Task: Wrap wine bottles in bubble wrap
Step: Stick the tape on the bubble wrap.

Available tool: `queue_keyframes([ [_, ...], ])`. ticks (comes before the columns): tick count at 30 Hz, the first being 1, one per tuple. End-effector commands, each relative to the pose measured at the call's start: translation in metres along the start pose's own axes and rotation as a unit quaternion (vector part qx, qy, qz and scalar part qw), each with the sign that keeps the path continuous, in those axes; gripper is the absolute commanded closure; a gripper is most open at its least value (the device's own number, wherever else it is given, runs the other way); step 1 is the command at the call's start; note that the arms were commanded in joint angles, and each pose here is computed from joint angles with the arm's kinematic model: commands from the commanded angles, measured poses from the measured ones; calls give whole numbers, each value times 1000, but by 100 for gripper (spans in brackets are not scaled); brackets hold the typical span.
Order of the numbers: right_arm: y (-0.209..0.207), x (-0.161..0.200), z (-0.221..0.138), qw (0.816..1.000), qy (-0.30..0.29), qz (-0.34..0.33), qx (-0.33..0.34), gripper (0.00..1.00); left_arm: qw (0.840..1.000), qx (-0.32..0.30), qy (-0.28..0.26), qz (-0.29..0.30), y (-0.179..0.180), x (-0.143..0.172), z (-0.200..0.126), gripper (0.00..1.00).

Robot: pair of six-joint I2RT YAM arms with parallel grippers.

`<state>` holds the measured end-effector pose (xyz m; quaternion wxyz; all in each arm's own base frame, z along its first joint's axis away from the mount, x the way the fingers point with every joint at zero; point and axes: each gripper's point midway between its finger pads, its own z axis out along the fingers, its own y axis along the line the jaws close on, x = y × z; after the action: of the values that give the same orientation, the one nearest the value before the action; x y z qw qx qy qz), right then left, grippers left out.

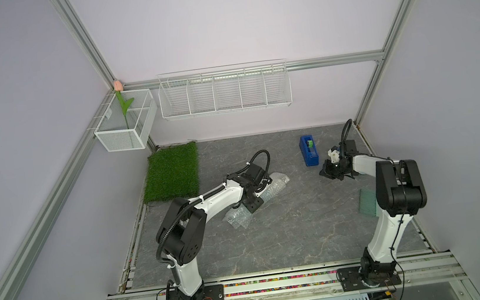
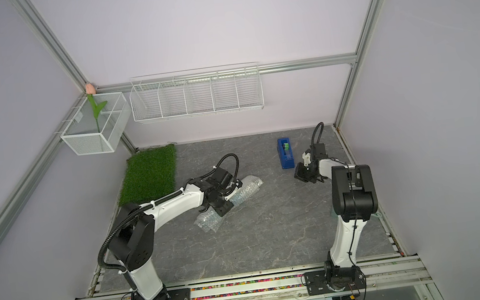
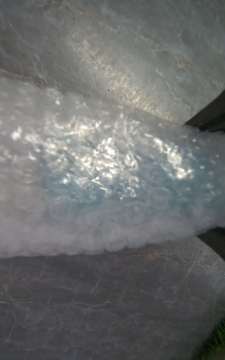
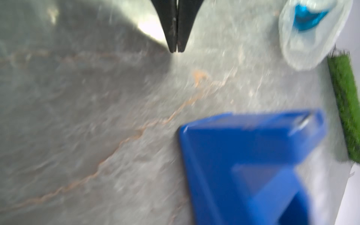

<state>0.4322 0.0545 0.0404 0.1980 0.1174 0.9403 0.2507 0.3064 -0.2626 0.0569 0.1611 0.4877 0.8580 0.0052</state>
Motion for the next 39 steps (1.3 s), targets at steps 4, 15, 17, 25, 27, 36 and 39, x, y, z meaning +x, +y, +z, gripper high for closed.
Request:
queue_keyframes([
  [4, 124, 37, -70, 971, -18, -179, -158, 93, 999, 34, -6, -15, -5, 2, 1, 41],
  [15, 214, 170, -87, 885, 65, -280, -367, 93, 986, 162, 41, -26, -39, 17, 8, 41],
  [17, 220, 178, -78, 878, 86, -285, -376, 93, 983, 177, 49, -25, -44, 18, 7, 41],
  [25, 234, 183, -43, 864, 122, -273, -405, 93, 976, 207, 63, -36, -50, 22, 6, 41],
  [27, 234, 183, -36, 864, 126, -269, -407, 93, 975, 210, 65, -38, -49, 23, 5, 41],
  [36, 219, 194, -8, 870, 165, -237, -401, 93, 972, 221, 65, -46, -46, 23, 6, 41],
  [39, 212, 199, -5, 874, 167, -231, -394, 93, 971, 223, 67, -47, -46, 24, 7, 41],
])
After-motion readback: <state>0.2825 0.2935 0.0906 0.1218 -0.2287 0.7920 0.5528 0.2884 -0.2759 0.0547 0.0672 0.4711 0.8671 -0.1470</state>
